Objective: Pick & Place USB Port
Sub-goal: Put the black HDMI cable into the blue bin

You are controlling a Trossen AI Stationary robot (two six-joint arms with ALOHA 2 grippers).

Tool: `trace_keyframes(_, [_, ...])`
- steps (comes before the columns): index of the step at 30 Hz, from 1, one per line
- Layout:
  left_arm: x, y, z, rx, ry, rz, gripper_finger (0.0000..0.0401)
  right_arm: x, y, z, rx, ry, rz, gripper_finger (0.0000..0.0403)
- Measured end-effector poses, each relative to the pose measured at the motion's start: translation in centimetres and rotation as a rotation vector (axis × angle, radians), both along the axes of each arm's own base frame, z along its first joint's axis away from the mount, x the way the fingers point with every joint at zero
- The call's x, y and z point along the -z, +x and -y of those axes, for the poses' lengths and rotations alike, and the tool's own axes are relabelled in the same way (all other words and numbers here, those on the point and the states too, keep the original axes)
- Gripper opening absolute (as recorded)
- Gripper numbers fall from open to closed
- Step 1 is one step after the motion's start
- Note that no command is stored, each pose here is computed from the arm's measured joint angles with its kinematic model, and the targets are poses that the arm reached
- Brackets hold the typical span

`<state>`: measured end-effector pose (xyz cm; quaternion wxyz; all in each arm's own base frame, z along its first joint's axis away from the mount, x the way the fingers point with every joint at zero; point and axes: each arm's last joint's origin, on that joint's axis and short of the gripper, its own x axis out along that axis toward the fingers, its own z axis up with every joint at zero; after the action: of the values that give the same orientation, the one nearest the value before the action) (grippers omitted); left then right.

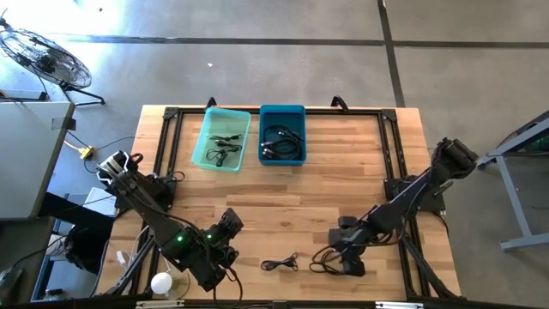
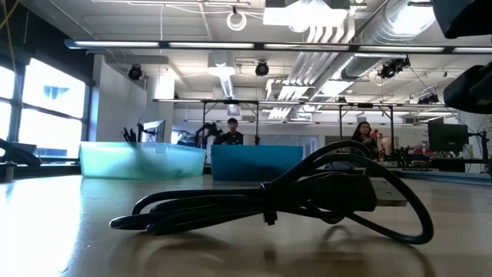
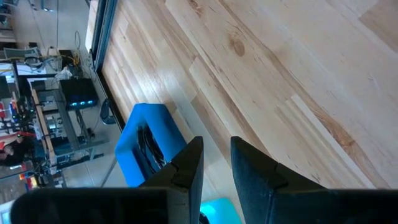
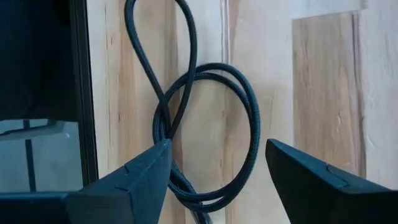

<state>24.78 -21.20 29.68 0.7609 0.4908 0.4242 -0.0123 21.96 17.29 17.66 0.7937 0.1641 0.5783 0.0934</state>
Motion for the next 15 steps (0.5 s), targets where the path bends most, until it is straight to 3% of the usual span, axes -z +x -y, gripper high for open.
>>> trace_keyframes(6, [0.0, 0.0, 0.0, -0.001, -0.002, 0.001, 0.0078, 0.5, -0.6, -0.4, 0.004, -0.03, 0.023, 0.0252])
trace_keyframes(15, [0.0, 0.0, 0.0, -0.002, -0.003, 0.001, 0.0078, 4.5, -2.6, 1.0, 0.077, 0.008, 0.001, 0.0251])
